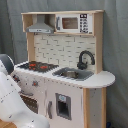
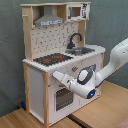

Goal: Play with the kitchen

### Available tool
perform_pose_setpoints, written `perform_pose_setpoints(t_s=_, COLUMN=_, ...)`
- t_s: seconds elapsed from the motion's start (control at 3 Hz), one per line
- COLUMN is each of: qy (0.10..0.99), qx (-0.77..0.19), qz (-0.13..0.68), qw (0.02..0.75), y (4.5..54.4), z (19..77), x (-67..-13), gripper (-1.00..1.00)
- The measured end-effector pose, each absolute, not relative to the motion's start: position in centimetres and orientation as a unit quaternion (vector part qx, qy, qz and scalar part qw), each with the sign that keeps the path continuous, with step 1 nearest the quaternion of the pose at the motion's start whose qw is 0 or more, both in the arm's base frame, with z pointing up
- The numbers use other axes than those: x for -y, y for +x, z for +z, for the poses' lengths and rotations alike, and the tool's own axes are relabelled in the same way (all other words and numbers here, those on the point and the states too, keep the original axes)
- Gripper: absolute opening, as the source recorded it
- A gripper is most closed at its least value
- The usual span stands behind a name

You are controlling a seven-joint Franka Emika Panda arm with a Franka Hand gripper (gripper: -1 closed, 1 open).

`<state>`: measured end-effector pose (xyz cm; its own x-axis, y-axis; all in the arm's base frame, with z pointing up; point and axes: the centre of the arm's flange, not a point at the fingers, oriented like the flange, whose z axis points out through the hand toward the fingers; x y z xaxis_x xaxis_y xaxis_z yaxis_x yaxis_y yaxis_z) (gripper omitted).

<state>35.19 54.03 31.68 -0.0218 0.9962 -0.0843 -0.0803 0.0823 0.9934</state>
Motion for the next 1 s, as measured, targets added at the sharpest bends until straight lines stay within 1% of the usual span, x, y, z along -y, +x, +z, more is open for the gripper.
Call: perform_pose_setpoints(t_s=1.0, qy=0.364, qx=-0.571, qz=0.411, qw=0.611, y=35.21, z=31.60, x=-53.99, gripper=-1.00)
